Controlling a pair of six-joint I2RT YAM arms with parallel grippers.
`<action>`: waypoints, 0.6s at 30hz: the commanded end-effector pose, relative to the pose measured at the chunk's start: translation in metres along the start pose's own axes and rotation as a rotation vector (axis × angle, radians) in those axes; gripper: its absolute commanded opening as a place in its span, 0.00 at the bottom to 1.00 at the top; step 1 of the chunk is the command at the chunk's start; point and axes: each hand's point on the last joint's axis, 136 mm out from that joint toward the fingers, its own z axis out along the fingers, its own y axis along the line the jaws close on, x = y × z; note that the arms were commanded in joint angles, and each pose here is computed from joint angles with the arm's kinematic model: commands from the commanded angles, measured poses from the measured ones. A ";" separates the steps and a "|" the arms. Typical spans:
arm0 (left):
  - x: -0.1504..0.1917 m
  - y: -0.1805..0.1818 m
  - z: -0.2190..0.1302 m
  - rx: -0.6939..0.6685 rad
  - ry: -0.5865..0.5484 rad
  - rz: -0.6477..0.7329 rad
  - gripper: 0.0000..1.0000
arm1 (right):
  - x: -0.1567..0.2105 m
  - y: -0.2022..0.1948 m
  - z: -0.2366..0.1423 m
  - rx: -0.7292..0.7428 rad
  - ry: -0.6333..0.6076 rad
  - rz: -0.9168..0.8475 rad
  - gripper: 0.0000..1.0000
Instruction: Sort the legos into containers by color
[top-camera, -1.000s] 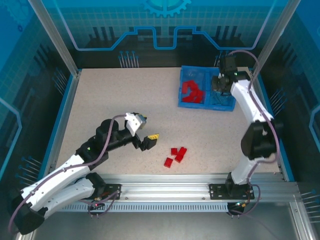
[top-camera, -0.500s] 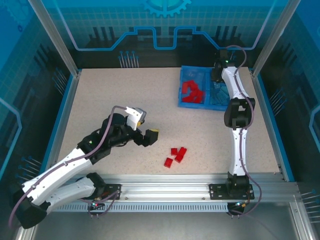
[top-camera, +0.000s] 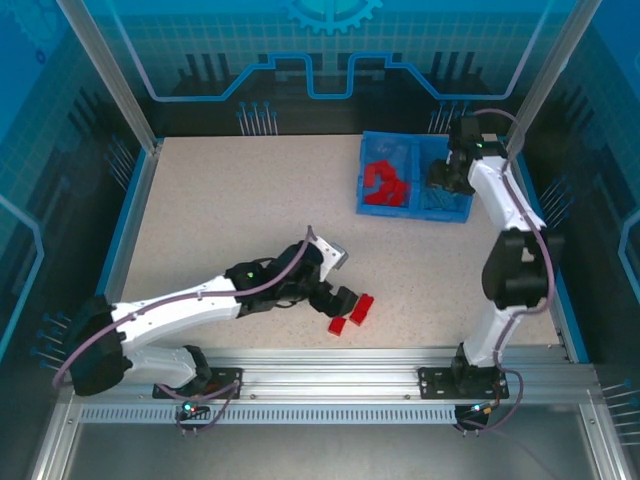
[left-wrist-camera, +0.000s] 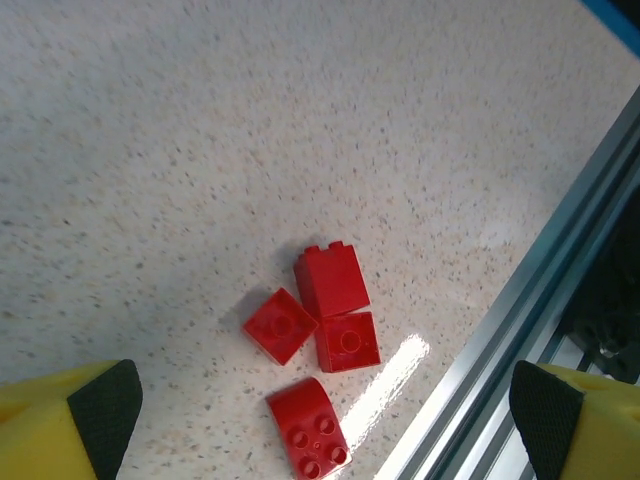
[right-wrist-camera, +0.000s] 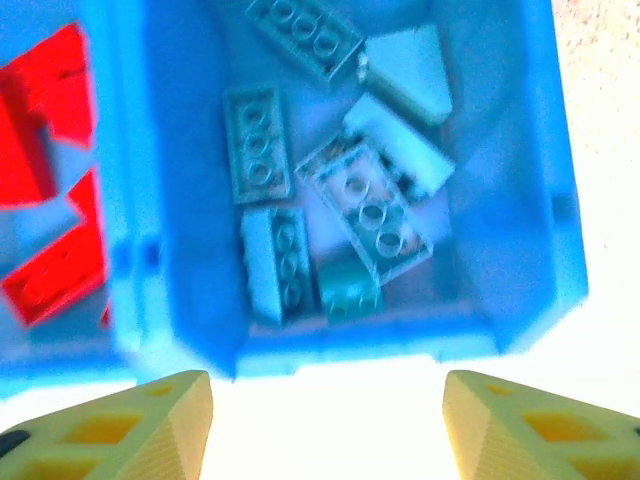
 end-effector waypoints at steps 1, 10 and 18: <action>0.010 -0.005 0.014 -0.039 0.054 -0.070 0.99 | 0.034 0.032 -0.042 -0.145 -0.004 -0.059 0.69; 0.081 0.010 0.044 -0.227 0.277 -0.132 0.90 | 0.125 0.071 -0.119 -0.425 0.073 -0.079 0.92; 0.100 0.013 0.062 -0.275 0.388 -0.127 0.76 | 0.151 0.079 -0.133 -0.475 0.102 -0.080 0.95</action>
